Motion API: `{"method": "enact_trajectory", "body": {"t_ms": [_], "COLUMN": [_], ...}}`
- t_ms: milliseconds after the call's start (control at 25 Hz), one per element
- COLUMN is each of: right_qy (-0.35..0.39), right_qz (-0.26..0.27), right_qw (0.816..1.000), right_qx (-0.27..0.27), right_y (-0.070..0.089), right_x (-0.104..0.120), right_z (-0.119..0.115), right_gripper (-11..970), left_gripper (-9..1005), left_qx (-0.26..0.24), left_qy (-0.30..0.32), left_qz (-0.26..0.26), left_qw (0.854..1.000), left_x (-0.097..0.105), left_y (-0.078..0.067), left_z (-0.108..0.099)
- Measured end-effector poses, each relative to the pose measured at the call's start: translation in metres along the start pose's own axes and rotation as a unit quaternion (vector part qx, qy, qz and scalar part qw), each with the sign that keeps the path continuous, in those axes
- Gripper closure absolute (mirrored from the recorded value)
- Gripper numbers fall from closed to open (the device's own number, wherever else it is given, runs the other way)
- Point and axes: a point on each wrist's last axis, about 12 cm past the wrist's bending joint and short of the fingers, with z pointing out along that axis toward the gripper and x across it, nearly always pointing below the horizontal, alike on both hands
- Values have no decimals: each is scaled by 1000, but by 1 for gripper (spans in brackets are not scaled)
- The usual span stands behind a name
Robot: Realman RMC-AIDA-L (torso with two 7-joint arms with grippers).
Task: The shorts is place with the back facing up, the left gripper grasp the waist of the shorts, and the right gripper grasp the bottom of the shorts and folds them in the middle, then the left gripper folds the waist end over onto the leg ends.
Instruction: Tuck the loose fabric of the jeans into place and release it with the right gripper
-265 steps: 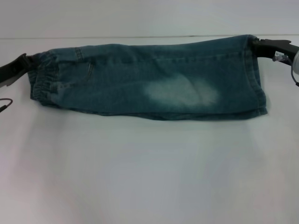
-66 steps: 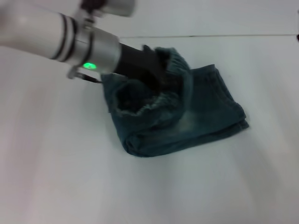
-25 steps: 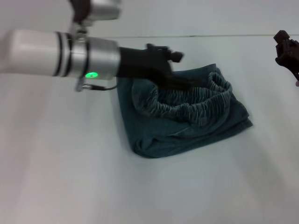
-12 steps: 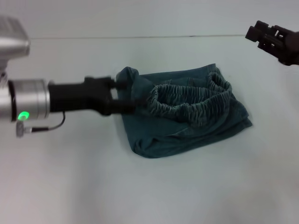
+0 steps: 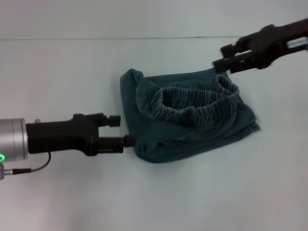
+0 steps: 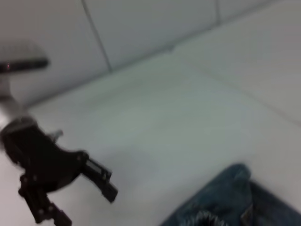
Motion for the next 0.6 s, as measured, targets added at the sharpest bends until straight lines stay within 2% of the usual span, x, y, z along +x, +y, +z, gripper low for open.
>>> {"method": "enact_trajectory", "body": {"t_ms": [160, 280, 400, 600], "right_qy": [76, 118, 150, 176], "right_qz": [-8, 5, 23, 50], "right_qw": [997, 993, 988, 983], "right_qx": [17, 24, 23, 18], "right_y": [7, 16, 23, 23], "right_x": [-31, -46, -52, -49], "right_z": [28, 51, 73, 100], "right_gripper": [395, 396, 395, 396], "left_gripper": [149, 149, 148, 148], "left_qx": [8, 10, 8, 8], "left_qy": [16, 17, 18, 18], "left_qz": [-1, -2, -5, -12], "left_qw": [1000, 1000, 1000, 1000], "left_x": [0, -2, -1, 3], "left_y": [-1, -1, 0, 1], "left_z": [1, 2, 2, 4]}}
